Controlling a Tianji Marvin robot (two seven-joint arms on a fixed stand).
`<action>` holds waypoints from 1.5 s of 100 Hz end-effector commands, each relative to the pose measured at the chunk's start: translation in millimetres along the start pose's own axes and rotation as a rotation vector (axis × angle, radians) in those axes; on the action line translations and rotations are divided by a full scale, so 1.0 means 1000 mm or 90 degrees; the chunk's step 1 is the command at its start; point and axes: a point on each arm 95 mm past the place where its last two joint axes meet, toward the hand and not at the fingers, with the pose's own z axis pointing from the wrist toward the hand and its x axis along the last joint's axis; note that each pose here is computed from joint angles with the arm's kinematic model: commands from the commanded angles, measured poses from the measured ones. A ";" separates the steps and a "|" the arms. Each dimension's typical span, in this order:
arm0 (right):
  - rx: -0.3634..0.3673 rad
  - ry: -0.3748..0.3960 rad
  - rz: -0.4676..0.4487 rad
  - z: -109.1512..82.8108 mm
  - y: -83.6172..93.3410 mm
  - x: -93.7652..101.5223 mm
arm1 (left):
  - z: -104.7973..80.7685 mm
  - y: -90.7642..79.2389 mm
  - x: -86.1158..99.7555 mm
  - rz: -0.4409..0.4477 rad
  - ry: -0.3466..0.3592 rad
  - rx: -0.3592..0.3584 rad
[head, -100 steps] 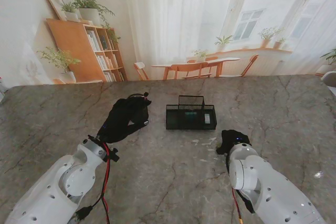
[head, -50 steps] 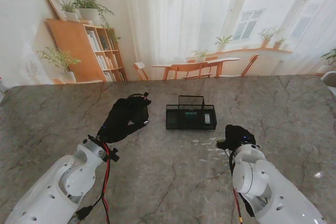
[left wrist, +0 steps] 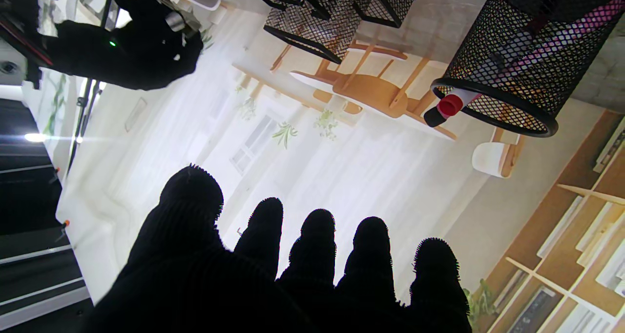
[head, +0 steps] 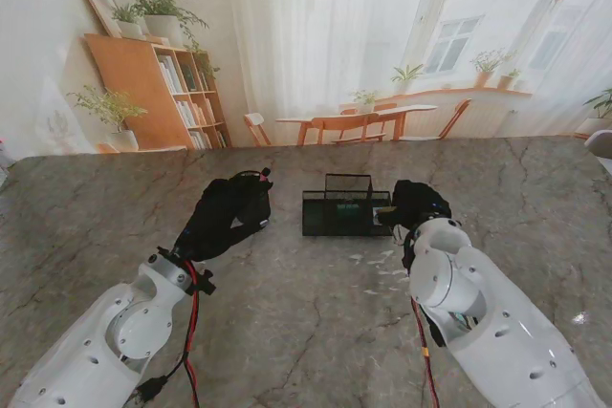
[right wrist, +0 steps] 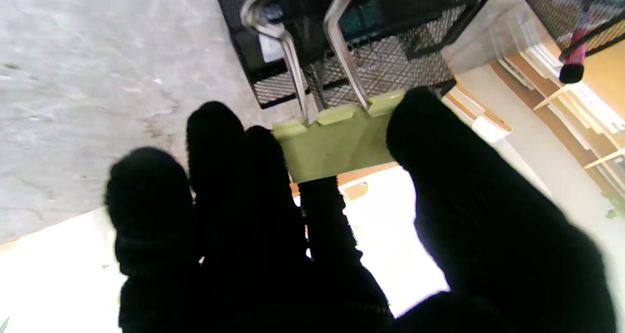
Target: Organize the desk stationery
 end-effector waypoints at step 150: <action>0.098 -0.018 0.018 0.106 -0.004 0.077 | -0.005 -0.003 -0.001 0.005 -0.009 0.005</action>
